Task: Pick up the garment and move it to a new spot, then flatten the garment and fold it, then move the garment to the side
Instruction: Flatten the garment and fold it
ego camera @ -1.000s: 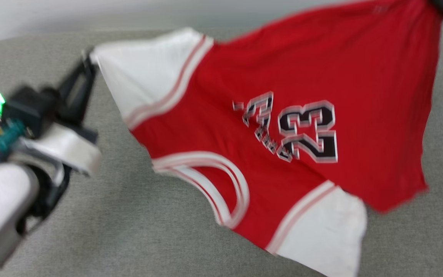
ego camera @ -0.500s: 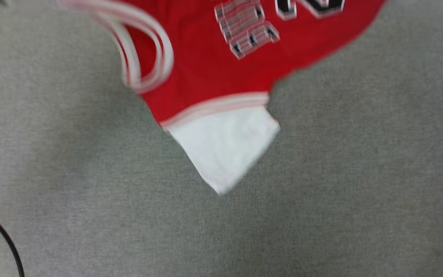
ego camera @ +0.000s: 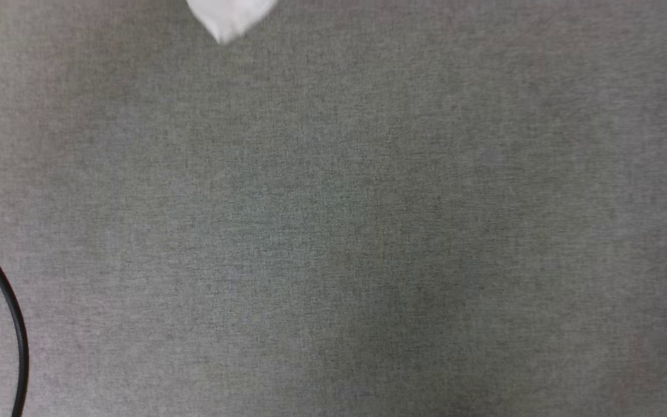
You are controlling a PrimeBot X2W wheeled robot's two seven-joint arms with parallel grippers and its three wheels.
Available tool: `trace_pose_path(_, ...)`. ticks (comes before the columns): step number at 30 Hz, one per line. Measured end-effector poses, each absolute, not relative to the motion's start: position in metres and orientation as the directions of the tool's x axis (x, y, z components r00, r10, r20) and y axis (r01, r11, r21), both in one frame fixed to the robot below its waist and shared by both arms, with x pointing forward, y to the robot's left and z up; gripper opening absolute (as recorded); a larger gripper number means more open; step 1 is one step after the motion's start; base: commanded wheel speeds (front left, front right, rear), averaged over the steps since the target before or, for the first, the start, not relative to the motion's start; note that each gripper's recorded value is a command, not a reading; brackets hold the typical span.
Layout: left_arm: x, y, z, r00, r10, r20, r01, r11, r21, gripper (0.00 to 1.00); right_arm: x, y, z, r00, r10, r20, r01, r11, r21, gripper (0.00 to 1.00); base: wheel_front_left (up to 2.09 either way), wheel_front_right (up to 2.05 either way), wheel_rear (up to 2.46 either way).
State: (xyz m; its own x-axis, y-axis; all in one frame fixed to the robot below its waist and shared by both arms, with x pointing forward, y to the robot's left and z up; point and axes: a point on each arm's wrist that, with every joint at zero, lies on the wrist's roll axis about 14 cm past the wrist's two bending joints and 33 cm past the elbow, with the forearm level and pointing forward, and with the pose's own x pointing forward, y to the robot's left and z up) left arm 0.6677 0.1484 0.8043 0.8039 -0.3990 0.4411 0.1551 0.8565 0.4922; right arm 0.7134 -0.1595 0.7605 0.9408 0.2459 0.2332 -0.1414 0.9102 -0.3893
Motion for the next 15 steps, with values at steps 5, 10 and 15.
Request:
trace_pose_path(5,0.686,0.155,0.81,0.802,-0.382,0.459,0.135,0.864,0.485,0.0,0.728,-0.151,0.762,0.931,0.253,0.265,-0.135,0.91,-0.393,0.0,0.0,0.0,0.0)
trace_pose_path(10,0.703,0.16,0.788,0.824,-0.375,0.424,0.145,0.864,0.482,0.0,0.741,-0.142,0.733,0.939,0.268,0.217,-0.167,0.904,-0.394,0.0,0.0,0.0,0.0)
trace_pose_path(15,0.713,0.169,0.749,0.861,-0.363,0.356,0.173,0.868,0.465,0.0,0.745,-0.137,0.698,0.945,0.285,0.161,-0.202,0.893,-0.401,0.0,0.0,0.0,0.0)
